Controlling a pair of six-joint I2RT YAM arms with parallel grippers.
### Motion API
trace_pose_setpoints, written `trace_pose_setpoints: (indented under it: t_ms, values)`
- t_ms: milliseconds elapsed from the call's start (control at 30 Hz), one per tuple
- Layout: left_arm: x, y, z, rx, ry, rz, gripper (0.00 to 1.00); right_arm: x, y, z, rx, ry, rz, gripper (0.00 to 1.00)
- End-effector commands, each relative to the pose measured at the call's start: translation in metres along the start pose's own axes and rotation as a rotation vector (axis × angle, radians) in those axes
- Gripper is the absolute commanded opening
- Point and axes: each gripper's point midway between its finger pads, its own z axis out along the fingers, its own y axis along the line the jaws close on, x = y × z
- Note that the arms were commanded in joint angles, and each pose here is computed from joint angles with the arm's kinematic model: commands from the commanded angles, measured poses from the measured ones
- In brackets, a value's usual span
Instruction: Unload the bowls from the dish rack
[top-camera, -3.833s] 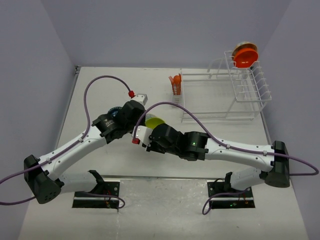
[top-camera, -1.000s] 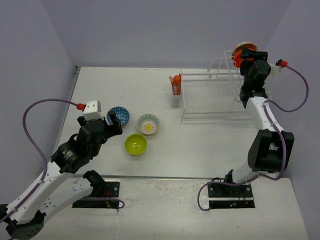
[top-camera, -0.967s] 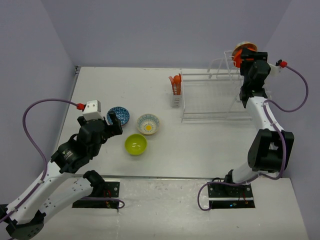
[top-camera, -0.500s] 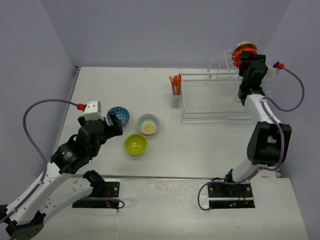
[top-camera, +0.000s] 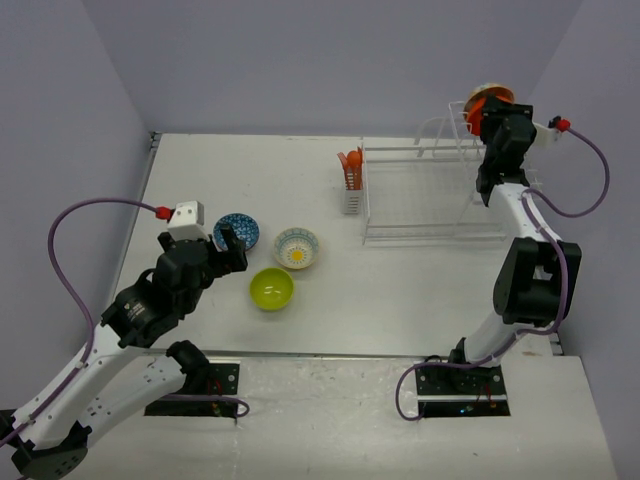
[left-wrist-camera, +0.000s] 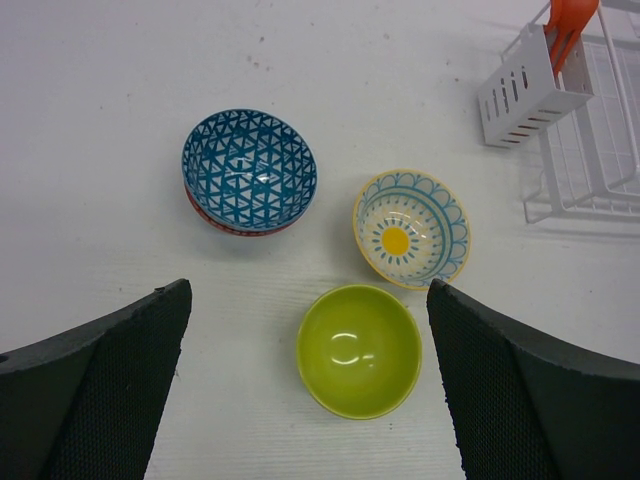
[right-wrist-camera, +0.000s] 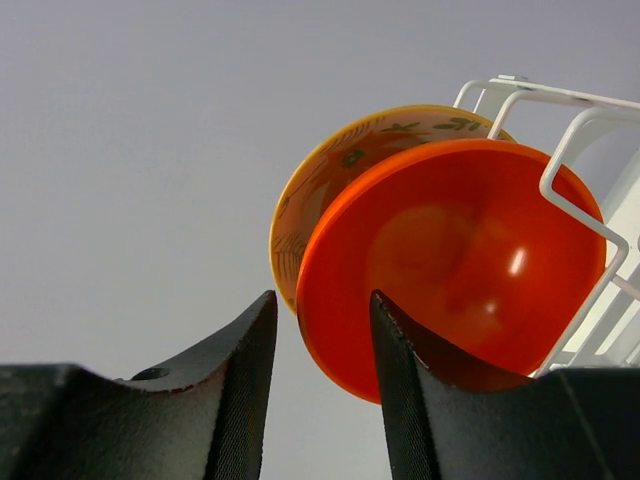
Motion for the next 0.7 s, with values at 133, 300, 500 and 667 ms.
trace_pose_setpoints:
  t_ms: [133, 300, 500, 667]
  values:
    - [-0.0073, -0.0046, -0.0004, 0.028, -0.033, 0.01, 1.0, -0.0201, 0.0247, 0.0062, -0.07, -0.086, 0.014, 0.3]
    - [-0.0074, -0.0054, -0.0009, 0.034, -0.034, 0.011, 1.0, -0.0201, 0.0256, 0.0057, -0.089, -0.09, 0.022, 0.18]
    - [-0.0072, -0.0053, -0.0012, 0.036, -0.035, 0.01, 1.0, -0.0187, 0.0273, 0.005, -0.111, -0.089, 0.029, 0.11]
    - [-0.0076, -0.0049, -0.0014, 0.035, -0.036, 0.009, 1.0, -0.0209, 0.0282, 0.0057, -0.137, -0.105, 0.022, 0.23]
